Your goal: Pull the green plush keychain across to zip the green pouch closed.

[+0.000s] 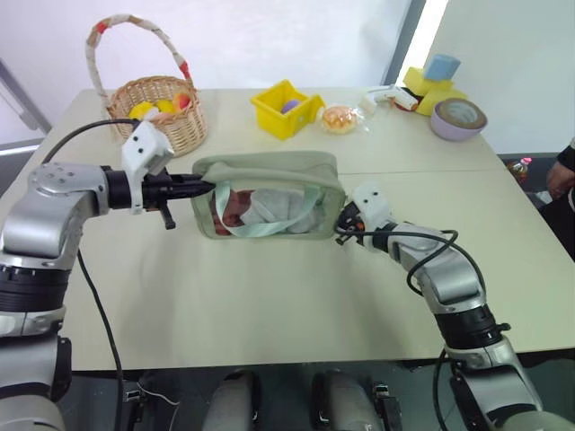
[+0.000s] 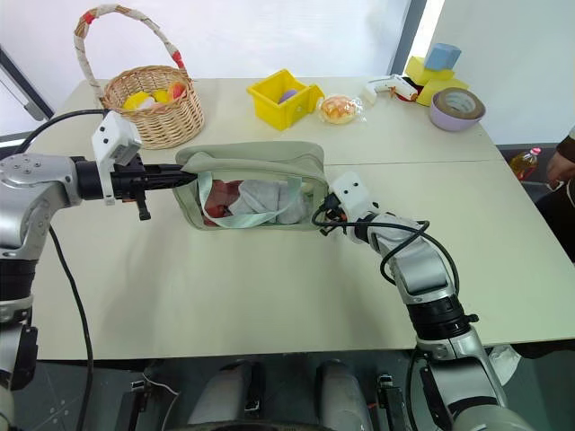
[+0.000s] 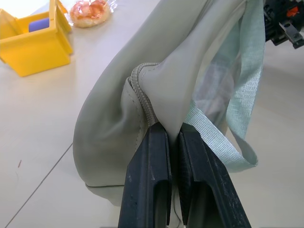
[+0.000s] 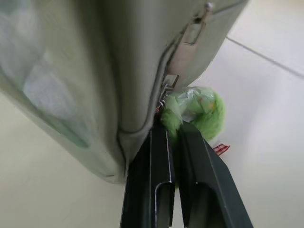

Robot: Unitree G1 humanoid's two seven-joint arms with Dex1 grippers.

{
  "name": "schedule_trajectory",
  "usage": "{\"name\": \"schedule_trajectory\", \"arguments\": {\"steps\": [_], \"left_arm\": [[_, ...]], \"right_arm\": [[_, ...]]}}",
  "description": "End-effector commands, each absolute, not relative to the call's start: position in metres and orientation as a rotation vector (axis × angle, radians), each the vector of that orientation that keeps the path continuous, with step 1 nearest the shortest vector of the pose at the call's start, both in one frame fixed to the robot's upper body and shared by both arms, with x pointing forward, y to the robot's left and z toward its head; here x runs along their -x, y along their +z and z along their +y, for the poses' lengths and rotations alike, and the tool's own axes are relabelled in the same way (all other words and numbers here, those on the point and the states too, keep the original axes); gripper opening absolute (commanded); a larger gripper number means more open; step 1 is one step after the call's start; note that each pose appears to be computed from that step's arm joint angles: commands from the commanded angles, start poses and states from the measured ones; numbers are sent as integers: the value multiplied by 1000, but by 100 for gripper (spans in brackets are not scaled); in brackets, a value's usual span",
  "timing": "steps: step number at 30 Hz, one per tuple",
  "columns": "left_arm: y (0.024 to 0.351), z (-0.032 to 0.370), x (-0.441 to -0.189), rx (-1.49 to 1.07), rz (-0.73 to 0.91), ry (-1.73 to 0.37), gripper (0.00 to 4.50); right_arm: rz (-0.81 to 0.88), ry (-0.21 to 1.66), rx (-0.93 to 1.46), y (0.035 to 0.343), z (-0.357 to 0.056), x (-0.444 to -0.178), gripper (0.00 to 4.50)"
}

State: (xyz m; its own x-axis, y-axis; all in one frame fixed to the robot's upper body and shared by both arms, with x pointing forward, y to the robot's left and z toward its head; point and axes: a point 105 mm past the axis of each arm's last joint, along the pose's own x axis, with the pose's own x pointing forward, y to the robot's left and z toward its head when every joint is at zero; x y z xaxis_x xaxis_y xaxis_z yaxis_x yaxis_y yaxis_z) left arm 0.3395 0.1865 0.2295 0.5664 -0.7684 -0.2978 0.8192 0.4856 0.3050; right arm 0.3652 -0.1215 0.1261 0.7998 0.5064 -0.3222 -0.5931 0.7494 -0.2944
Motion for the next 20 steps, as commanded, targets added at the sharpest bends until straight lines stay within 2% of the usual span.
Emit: {"name": "schedule_trajectory", "arguments": {"steps": [1,2,5,8,11,12,16,20], "left_arm": [[229,185,-335,-445,131,-984,0],[231,185,-336,-441,125,-981,0],[242,194,-335,-390,116,-971,113],[251,203,-332,-371,118,-964,266],[260,210,-331,-352,112,-953,421],[264,213,-330,-344,106,-944,440],[276,224,-321,-343,117,-937,440],[283,232,-322,-338,96,-894,440]], "right_arm": [[182,609,457,142,-130,-369,5],[166,603,451,149,-133,-371,5],[110,643,436,199,-157,-369,111],[84,692,457,236,-175,-363,270],[79,785,452,260,-175,-350,429],[86,843,455,268,-171,-342,445],[78,1029,401,293,-144,-315,445],[61,1026,422,294,-132,-316,445]]}}
